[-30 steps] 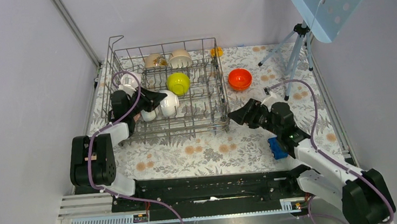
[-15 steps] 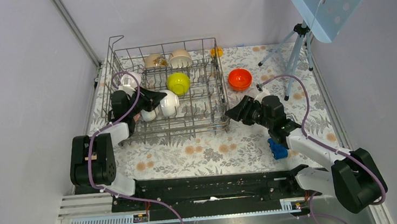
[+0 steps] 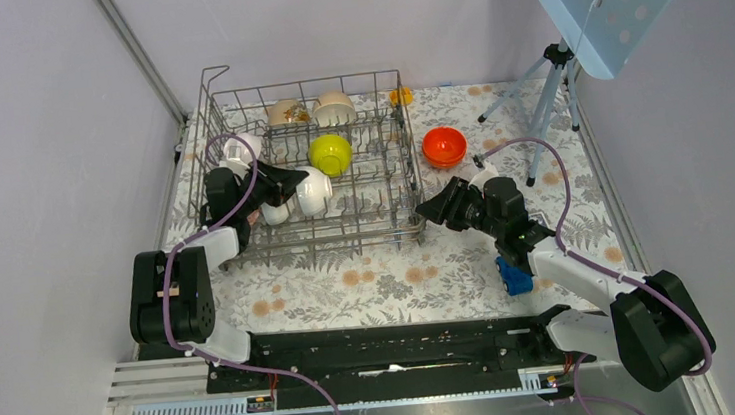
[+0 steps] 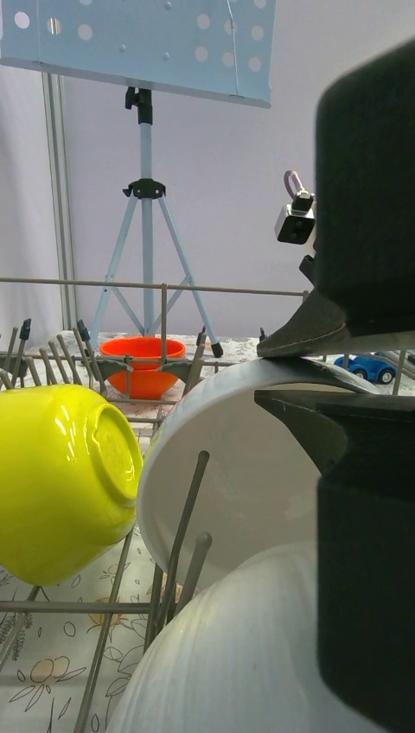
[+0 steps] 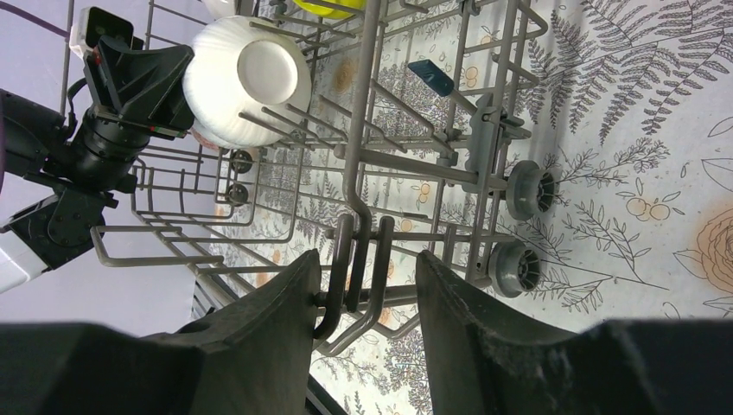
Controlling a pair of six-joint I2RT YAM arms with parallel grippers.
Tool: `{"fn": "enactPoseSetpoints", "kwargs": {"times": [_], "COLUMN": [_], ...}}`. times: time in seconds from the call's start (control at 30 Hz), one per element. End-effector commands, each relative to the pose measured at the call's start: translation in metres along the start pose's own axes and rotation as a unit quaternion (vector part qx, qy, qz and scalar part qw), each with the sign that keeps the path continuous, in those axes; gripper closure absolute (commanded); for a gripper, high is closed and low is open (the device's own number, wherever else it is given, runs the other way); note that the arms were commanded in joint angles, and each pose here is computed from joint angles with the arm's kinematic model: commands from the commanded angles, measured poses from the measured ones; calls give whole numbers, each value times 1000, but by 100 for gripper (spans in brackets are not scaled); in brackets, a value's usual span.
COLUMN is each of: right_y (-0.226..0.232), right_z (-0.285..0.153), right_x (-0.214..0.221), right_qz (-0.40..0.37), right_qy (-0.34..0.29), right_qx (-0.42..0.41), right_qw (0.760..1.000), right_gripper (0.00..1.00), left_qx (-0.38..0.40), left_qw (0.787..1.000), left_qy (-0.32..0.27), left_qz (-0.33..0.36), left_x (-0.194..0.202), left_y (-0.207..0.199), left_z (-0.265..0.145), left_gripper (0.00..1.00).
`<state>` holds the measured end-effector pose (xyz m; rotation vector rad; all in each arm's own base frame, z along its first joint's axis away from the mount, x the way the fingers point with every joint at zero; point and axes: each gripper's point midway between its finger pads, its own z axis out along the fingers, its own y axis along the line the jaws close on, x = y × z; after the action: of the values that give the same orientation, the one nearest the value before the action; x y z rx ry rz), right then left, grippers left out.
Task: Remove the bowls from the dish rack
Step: Pick up the bowl from the dish rack.
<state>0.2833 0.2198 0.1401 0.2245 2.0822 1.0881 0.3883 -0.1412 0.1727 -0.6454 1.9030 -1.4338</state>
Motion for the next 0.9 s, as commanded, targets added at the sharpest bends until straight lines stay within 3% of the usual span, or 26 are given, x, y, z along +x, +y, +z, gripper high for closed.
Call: {"fn": "enactPoseSetpoints", "kwargs": {"times": [0.0,0.37,0.87], "right_y": [-31,-35,-36], "right_z": [1,1,4], "right_x": [14,18,21], "right_qz": [-1,2,-1], "right_qy": [12,14,22], "right_qx": [52,57,52], "right_qw": [999,998,998], "right_gripper": [50,51,51], "left_qx": [222,244,259], "left_qw": [966,957,930], "left_qy": [46,42,52], "left_qz": [127,149,255], "left_x": [13,13,29], "left_y": [-147,-172,-193], "left_z": [-36,-46,-56], "left_gripper": [100,100,100]}}
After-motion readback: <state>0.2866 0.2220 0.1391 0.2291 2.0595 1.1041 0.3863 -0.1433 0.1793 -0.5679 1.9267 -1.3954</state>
